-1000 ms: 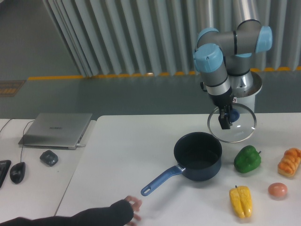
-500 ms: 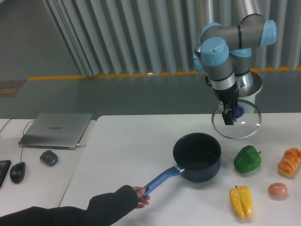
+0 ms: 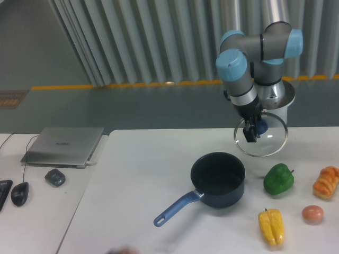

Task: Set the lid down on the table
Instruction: 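Swing the held lid sideways and lower it toward the table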

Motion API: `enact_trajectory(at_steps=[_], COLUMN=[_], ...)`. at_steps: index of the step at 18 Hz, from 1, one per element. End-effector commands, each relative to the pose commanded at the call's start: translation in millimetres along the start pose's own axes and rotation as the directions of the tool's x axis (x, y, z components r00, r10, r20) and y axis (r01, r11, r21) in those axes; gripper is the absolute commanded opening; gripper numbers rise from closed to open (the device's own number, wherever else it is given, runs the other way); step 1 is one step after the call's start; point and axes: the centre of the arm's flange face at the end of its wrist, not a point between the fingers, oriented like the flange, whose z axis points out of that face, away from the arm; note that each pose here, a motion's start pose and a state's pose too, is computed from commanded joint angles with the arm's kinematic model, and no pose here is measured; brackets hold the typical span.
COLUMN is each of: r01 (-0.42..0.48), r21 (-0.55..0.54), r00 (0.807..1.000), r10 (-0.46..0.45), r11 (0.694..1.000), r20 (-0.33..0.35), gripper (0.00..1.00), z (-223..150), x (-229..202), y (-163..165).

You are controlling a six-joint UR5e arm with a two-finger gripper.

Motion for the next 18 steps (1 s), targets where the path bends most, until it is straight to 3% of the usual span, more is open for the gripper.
enact_trajectory(at_steps=[18], r01=[0.032], r21=[-0.154], r00=[0.999], r10=[-0.030], r11=[0.988], r20=[0.011], gripper=[0.45], z=[27.9], x=[-17.8], y=[-30.0])
